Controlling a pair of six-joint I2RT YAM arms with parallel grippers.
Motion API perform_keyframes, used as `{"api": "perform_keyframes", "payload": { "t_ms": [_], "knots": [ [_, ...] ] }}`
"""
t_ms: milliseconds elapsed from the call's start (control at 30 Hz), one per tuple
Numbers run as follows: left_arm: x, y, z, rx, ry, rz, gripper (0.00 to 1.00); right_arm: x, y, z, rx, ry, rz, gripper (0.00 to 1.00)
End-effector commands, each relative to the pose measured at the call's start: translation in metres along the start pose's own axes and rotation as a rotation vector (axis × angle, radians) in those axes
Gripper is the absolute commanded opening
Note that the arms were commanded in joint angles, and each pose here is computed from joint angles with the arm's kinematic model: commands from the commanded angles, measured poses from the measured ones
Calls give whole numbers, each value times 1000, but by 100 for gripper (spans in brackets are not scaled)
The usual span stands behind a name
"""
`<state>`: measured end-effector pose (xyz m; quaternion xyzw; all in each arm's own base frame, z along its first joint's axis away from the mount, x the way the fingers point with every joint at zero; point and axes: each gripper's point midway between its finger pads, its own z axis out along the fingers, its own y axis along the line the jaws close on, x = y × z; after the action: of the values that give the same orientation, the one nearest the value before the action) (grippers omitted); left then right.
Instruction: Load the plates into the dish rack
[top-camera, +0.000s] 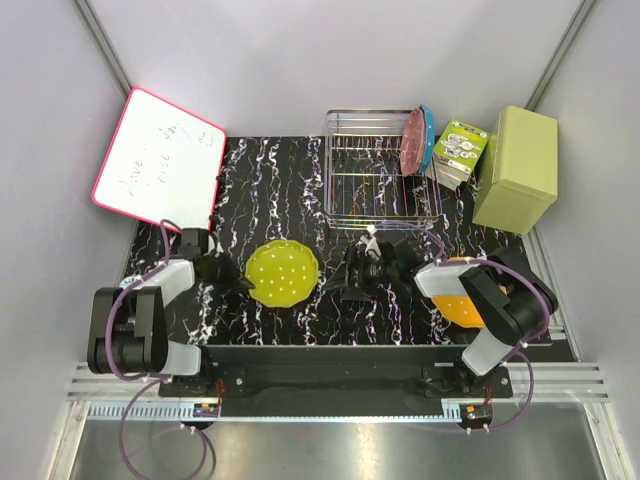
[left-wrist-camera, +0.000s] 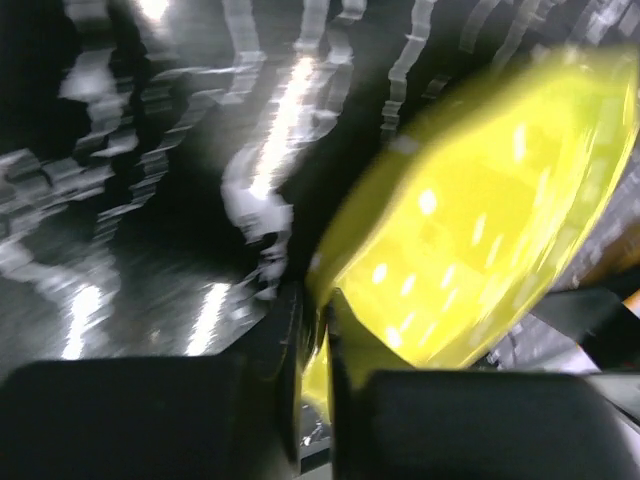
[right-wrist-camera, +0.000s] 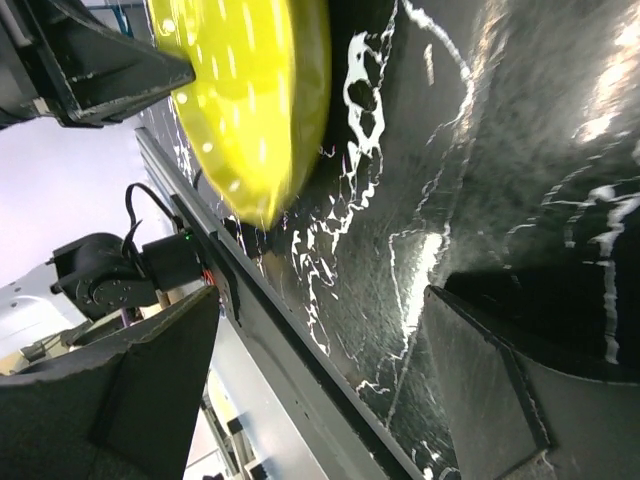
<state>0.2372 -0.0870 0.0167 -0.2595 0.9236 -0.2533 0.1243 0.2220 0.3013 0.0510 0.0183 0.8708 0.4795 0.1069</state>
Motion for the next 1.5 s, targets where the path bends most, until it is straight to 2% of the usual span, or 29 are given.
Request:
{"api": "perform_keyframes", "payload": {
  "t_ms": [0, 100, 400, 500, 667, 767, 800, 900, 933, 1000, 1033, 1100, 1133, 1167, 1233, 1267, 1300, 1333, 1367, 1400, 1433, 1467],
  "knots": [
    [15, -1, 20, 18, 71, 63, 0, -13, 4, 8, 6, -102, 50, 89],
    [25, -3, 25, 28, 117, 47, 0, -13, -9, 12, 45, -117, 94, 89],
    [49, -14, 24, 58, 175, 146, 0, -38, -14, 28, 89, -181, 166, 88],
    [59, -20, 24, 74, 196, 174, 0, -47, -7, 33, 73, -193, 163, 84],
    [65, -39, 24, 118, 217, 231, 0, -44, 1, 43, 33, -139, 173, 78],
    [65, -42, 25, 127, 222, 234, 0, -38, 5, 44, 8, -110, 169, 61],
    [64, -43, 26, 128, 221, 237, 0, -36, 8, 45, -4, -104, 158, 49],
    [63, -44, 27, 132, 223, 239, 0, -31, 14, 42, -23, -88, 137, 34],
    [62, -45, 28, 135, 222, 238, 0, -27, 16, 40, -29, -76, 135, 18],
    [62, -46, 28, 137, 222, 240, 0, -23, 16, 37, -27, -61, 116, 0],
    [59, -48, 28, 138, 214, 248, 4, -23, 22, 34, -36, -58, 98, 0],
    [53, -47, 27, 114, 198, 264, 20, -23, 33, 28, -56, -40, 37, 0],
    [43, -54, 23, 118, 168, 308, 41, -25, 48, 20, -86, -42, -12, 0],
    [36, -59, 18, 119, 140, 338, 48, -20, 46, 14, -59, -16, -65, 0],
    [16, -68, 5, 93, 76, 424, 64, -30, 79, -4, -92, -32, -175, 0],
    [6, -77, -4, 97, 36, 467, 75, -29, 72, -14, -42, -17, -224, 0],
    [-11, -88, -17, 76, -17, 501, 80, -43, 99, -30, -68, -63, -307, 0],
    [-23, -91, -26, 64, -55, 545, 83, -44, 105, -39, -54, -62, -346, 0],
    [-34, -98, -39, 61, -103, 565, 85, -40, 103, -48, -21, -30, -422, 0],
    [-52, -106, -58, 29, -163, 579, 86, -51, 133, -64, -55, -68, -511, 0],
    [-66, -107, -74, 9, -222, 571, 87, -54, 144, -72, -57, -79, -564, 0],
    [-77, -110, -86, -9, -271, 573, 95, -53, 145, -81, -31, -66, -618, 0]
  ]
}}
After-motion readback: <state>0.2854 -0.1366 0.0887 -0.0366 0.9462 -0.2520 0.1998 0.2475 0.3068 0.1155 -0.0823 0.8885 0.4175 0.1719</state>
